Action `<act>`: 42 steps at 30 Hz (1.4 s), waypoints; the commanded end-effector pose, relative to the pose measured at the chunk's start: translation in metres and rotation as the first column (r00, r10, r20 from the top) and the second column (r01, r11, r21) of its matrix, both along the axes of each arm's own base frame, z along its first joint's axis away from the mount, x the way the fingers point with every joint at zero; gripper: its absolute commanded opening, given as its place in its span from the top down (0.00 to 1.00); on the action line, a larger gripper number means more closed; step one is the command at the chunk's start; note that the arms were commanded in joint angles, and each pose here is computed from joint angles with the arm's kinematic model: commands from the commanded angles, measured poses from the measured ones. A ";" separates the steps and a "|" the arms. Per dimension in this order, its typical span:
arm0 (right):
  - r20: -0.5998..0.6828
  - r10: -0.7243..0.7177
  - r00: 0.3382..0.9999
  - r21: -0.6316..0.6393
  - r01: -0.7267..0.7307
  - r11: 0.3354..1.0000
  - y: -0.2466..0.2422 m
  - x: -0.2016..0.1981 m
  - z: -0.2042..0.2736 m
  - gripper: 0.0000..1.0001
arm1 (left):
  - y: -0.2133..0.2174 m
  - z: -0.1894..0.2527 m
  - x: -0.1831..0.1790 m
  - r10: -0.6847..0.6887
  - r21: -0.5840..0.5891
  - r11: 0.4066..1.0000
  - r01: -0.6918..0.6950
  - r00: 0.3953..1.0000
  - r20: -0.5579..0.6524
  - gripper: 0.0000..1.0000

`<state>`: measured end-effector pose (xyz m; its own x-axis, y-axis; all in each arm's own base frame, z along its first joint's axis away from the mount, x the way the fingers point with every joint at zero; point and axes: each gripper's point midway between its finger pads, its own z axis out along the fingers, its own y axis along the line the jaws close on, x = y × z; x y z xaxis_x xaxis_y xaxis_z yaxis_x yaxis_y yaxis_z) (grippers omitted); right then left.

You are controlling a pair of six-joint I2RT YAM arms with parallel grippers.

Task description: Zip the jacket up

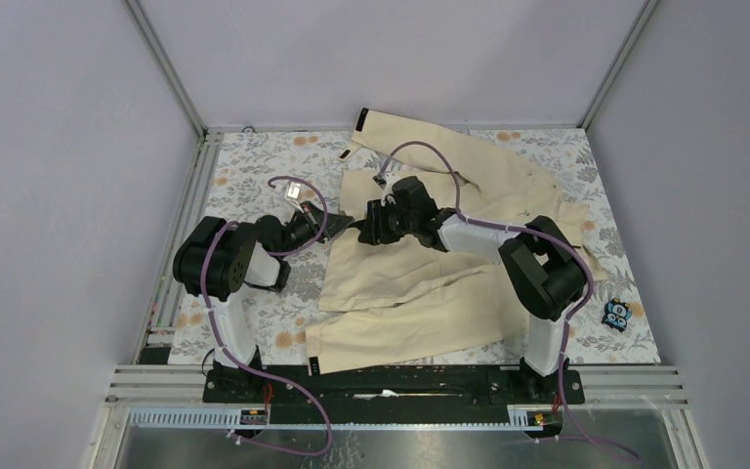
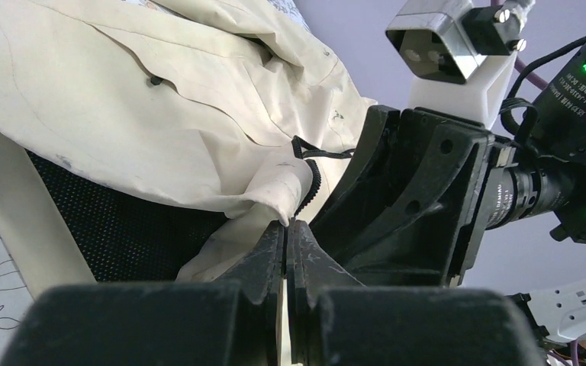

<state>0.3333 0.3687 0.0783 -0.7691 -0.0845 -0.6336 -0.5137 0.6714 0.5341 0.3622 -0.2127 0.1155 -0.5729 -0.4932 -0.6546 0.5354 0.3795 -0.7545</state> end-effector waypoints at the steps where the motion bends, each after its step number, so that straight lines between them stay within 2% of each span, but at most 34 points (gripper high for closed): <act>1: 0.022 -0.016 1.000 -0.015 0.016 1.000 0.009 0.006 0.005 0.61 | 0.000 0.020 -0.002 -0.016 -0.014 1.000 0.017 0.996 0.091 1.00; 4: 0.038 -0.050 0.998 -0.037 0.051 0.998 0.005 0.011 0.005 0.67 | 0.001 0.020 -0.002 -0.009 -0.013 1.000 0.010 0.996 0.092 1.00; 7: 0.046 -0.104 0.993 -0.065 0.107 0.992 -0.002 0.017 0.010 0.80 | 0.000 0.024 -0.005 -0.023 -0.004 1.000 0.023 0.994 0.110 1.00; 9: 0.035 -0.135 0.990 -0.104 0.138 0.985 -0.010 0.018 0.013 0.83 | 0.003 0.022 -0.004 0.006 0.018 1.000 -0.008 0.994 0.107 1.00; 13: 0.005 -0.163 0.987 -0.271 0.158 0.949 -0.033 0.015 0.007 0.89 | 0.014 0.020 -0.001 0.081 0.072 0.993 -0.089 0.991 0.109 1.00; 15: 0.001 -0.166 0.986 -0.336 0.157 0.929 -0.042 0.015 0.006 1.00 | 0.019 0.016 0.001 0.120 0.120 0.984 -0.132 0.988 0.101 1.00; 19: -0.020 -0.170 0.985 -0.403 0.147 0.903 -0.050 0.015 0.007 1.00 | 0.028 0.009 0.006 0.182 0.219 0.955 -0.199 0.979 0.094 1.00; 22: -0.069 -0.200 0.977 -0.372 0.161 0.914 -0.050 0.015 0.015 1.00 | 0.032 0.009 0.008 0.227 0.273 0.929 -0.249 0.968 0.108 1.00; 26: -0.182 -0.217 0.959 -0.217 0.176 0.960 -0.055 0.009 0.026 1.00 | 0.040 0.009 0.010 0.282 0.280 0.911 -0.303 0.953 0.114 1.00; 31: -0.239 -0.157 0.958 -0.094 0.138 0.986 -0.046 -0.012 0.033 1.00 | 0.039 0.009 0.009 0.271 0.278 0.914 -0.295 0.955 0.123 1.00; 35: -0.205 -0.129 0.970 -0.108 0.109 0.988 -0.037 -0.026 0.026 1.00 | 0.035 0.007 0.011 0.251 0.281 0.920 -0.275 0.961 0.118 1.00; 37: -0.211 -0.116 0.970 -0.056 0.107 0.993 -0.030 -0.028 0.029 1.00 | 0.032 0.006 0.014 0.242 0.293 0.919 -0.265 0.964 0.111 1.00; 42: -0.203 -0.110 0.973 -0.064 0.099 0.993 -0.021 -0.025 0.031 1.00 | 0.024 -0.011 0.030 0.262 0.392 0.881 -0.265 0.963 0.063 1.00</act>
<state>0.3087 0.3540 0.0959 -0.8904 -0.0402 -0.4534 -0.3378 0.7259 0.5991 0.3503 -0.2143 0.1146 -0.5252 -0.3440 -0.7783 0.4940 0.6215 -0.6081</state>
